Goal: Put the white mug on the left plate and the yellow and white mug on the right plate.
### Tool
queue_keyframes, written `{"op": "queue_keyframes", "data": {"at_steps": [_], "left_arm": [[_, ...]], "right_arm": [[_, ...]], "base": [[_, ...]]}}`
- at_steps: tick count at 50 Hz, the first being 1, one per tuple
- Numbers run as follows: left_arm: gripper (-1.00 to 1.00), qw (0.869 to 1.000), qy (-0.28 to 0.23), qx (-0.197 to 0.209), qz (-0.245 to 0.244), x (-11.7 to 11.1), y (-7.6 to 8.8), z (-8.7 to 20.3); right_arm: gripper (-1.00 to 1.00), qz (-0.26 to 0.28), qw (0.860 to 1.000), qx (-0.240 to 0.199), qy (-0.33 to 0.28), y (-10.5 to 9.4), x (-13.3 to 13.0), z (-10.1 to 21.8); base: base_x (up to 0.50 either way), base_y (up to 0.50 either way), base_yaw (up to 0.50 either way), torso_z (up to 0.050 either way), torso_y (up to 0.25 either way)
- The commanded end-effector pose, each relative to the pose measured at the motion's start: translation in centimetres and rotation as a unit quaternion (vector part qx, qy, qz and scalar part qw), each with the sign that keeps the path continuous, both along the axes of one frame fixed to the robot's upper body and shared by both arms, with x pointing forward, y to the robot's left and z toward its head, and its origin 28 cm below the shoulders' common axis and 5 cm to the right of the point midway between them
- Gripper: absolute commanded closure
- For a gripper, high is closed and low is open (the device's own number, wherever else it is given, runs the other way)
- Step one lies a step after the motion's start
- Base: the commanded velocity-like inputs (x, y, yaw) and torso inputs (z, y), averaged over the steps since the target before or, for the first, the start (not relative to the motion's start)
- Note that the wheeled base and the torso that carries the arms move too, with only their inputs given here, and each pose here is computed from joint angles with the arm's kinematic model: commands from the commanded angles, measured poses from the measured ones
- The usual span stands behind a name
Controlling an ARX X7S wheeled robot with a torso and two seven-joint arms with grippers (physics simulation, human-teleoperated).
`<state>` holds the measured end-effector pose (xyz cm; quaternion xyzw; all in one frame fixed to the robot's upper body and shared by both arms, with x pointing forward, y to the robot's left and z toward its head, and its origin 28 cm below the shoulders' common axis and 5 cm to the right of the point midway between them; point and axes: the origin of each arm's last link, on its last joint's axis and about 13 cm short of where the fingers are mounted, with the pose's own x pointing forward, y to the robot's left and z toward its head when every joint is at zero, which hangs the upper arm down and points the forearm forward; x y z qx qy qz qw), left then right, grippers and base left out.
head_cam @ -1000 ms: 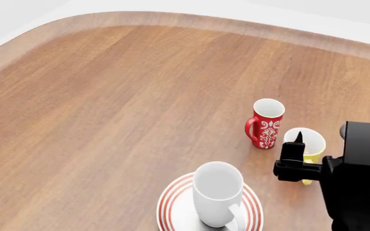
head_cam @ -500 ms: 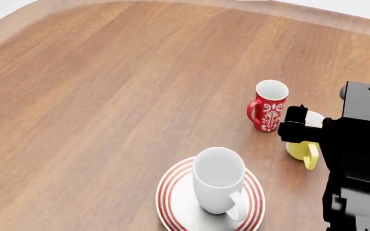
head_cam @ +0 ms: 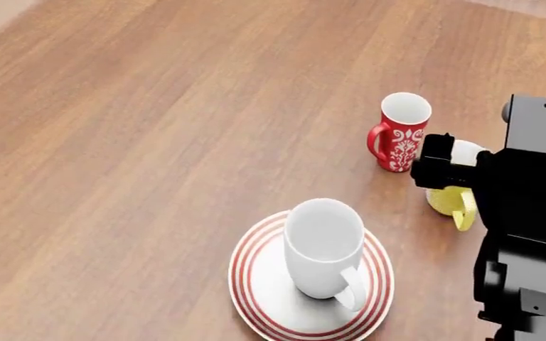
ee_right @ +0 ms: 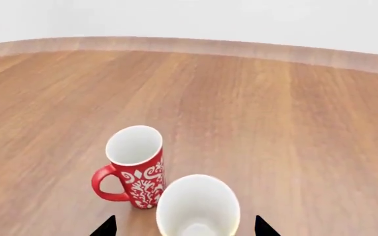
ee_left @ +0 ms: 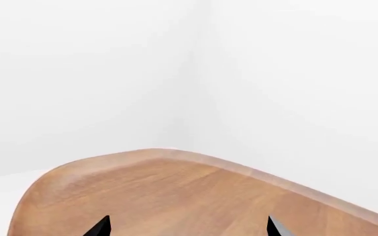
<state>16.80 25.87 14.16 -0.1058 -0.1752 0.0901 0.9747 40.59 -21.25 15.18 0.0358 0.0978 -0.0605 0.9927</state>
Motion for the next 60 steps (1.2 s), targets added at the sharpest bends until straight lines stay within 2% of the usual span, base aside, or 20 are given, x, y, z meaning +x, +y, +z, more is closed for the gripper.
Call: {"op": "queue_keyframes", "data": {"at_steps": [1, 12, 19, 29, 36, 40, 48, 60], "left_arm": [[-1.0, 1.0, -0.003, 0.005, 0.005, 0.1, 0.0, 0.1], [-1.0, 1.0, -0.002, -0.002, 0.003, 0.0, 0.0, -0.1], [-1.0, 1.0, -0.004, 0.005, 0.004, 0.0, -0.1, -0.2], [-1.0, 1.0, -0.005, 0.004, 0.002, 0.0, 0.0, -0.1], [-1.0, 1.0, -0.006, 0.007, 0.008, 0.2, 0.0, -0.2], [-1.0, 1.0, -0.005, 0.002, -0.006, 0.0, 0.0, -0.1], [-1.0, 1.0, -0.001, -0.006, 0.001, 0.0, 0.1, -0.1], [-1.0, 1.0, -0.002, -0.005, 0.004, -0.1, 0.1, 0.0]], "right_arm": [[-1.0, -0.003, 1.0, -0.012, -0.025, -0.1, 0.3, 1.7], [-1.0, -0.005, 0.999, -0.021, -0.026, -0.2, -0.2, 2.3], [-1.0, -0.011, 0.999, -0.021, -0.027, -0.3, -0.4, 2.4], [-1.0, -0.013, 0.999, -0.023, -0.03, -0.4, -0.4, 2.6], [-1.0, -0.013, 0.999, -0.023, -0.032, -0.3, -0.6, 2.8], [-1.0, -0.012, 0.999, -0.02, -0.031, -0.3, -0.6, 2.5], [-1.0, -0.011, 0.999, -0.02, -0.032, -0.2, -0.5, 2.5], [-1.0, -0.017, 0.996, -0.045, -0.08, -0.1, -0.9, 3.3]], "base": [[0.0, 0.0, 0.0, 0.0, 0.0], [0.0, 0.0, 0.0, 0.003, -0.187], [0.0, 0.0, 0.0, 0.001, -0.008], [0.0, 0.0, 0.0, 0.003, -0.239], [0.0, 0.0, 0.0, 0.001, -0.001], [0.0, 0.0, 0.0, 0.006, -0.231], [0.0, 0.0, 0.0, 0.008, -0.206], [0.0, 0.0, 0.0, 0.0, 0.0]]}}
